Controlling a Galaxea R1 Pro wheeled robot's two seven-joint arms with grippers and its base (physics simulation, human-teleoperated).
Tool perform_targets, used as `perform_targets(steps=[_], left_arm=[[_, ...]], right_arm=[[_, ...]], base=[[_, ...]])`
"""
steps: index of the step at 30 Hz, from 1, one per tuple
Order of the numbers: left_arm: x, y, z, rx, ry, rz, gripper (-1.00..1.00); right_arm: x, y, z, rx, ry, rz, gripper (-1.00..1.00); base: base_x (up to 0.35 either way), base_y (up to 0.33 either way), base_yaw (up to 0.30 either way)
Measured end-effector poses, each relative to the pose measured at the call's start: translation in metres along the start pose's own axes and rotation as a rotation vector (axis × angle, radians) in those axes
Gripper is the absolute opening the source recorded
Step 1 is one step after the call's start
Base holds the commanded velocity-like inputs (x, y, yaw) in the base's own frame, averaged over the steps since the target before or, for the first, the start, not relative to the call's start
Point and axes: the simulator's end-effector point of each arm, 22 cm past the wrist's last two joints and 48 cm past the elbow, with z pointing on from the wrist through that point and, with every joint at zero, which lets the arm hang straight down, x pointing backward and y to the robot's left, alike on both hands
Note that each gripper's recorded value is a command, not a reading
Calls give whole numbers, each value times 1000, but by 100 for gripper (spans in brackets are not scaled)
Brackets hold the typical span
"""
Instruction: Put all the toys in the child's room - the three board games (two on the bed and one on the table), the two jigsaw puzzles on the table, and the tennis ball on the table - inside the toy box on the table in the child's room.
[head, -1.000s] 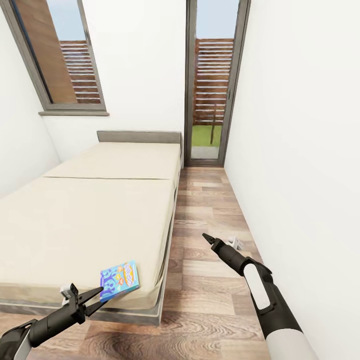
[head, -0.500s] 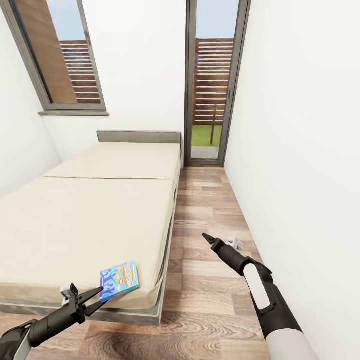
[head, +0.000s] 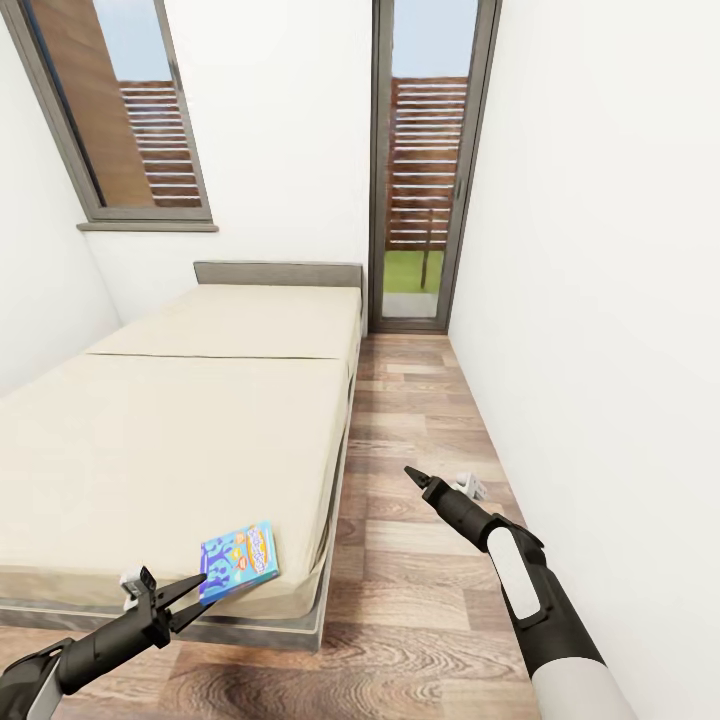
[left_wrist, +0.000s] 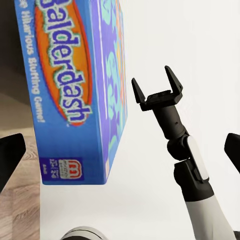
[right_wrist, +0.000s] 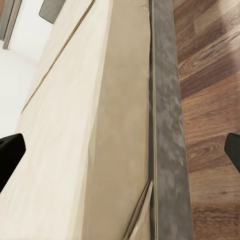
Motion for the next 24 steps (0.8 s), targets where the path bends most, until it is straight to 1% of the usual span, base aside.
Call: perform_targets(steps=[13,19,24], left_arm=[[0,0,0,0,-1,-1,100],[4,13,-1,0,-1,-1,100],[4,13,-1,1,-1,-2,100]], right_arm=[[0,0,0,0,0,0,100],[9,-10,1,0,0,0,100],[9,-10,1,0,0,0,100]], base=[[0,0,0],[0,0,0],[0,0,0]])
